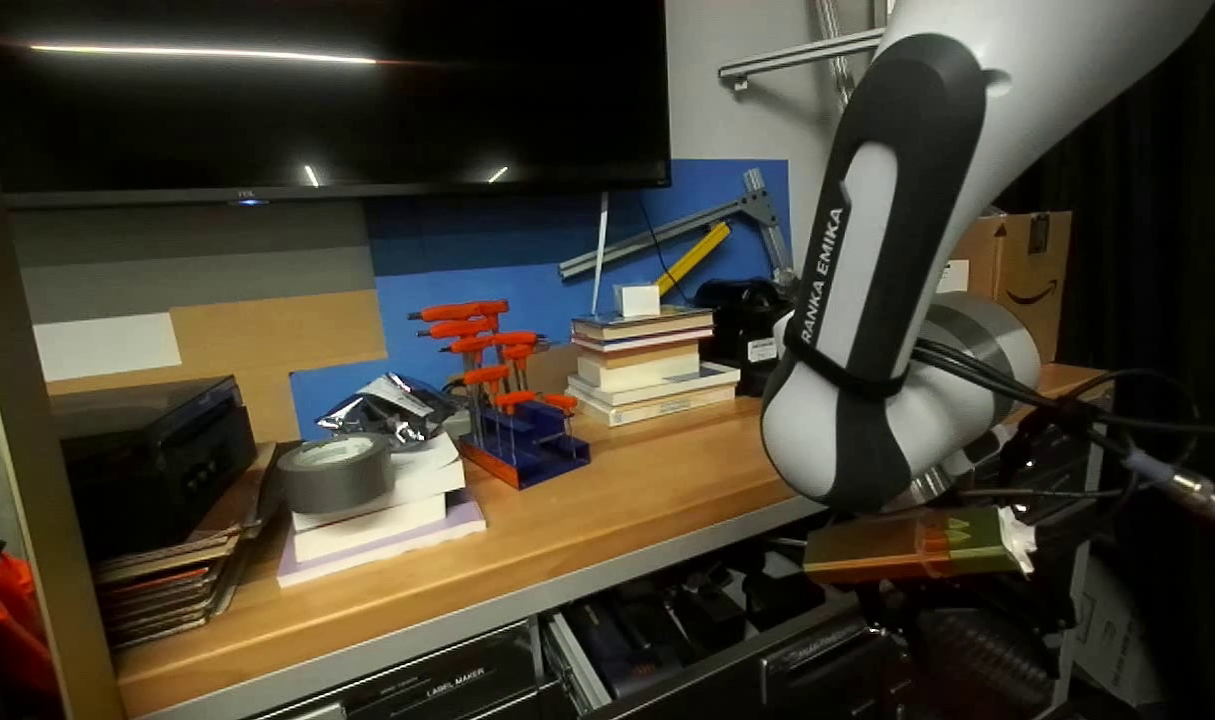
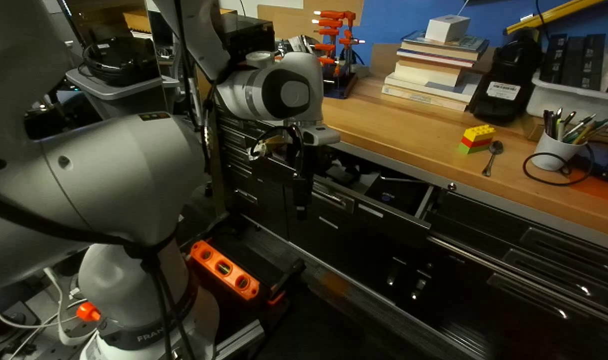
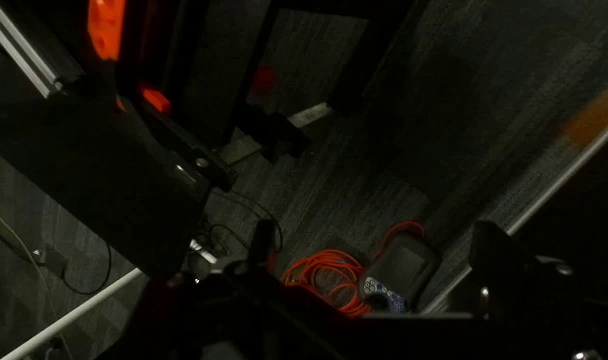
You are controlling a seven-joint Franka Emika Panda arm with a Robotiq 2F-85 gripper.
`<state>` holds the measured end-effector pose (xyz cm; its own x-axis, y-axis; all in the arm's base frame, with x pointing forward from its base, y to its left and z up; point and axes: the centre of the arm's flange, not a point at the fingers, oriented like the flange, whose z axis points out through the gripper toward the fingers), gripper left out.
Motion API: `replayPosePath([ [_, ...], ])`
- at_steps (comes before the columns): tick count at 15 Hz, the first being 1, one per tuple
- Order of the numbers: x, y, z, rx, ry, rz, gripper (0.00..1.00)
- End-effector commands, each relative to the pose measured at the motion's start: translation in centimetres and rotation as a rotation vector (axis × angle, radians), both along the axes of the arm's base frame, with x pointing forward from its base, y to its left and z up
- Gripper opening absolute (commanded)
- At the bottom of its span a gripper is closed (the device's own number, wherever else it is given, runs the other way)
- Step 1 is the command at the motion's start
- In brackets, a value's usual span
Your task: Put the black objects on the tabletop in the open drawer and then close the drawer
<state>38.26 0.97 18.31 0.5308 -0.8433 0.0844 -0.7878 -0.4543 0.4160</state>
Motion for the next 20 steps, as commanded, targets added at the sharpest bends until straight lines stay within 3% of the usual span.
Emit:
replayPosePath([
  [1, 0.5, 0.4, -2.3, 0.062, 0.096, 0.062, 1.00],
  [8, 2.2, 2.2, -7.5, 0.186, 0.097, 0.067, 1.00],
  [14, 5.5, 3.2, -10.5, 0.259, -0.084, -0.052, 1.00],
  [20, 9.2, 3.8, -12.8, 0.314, -0.264, -0.283, 1.00],
])
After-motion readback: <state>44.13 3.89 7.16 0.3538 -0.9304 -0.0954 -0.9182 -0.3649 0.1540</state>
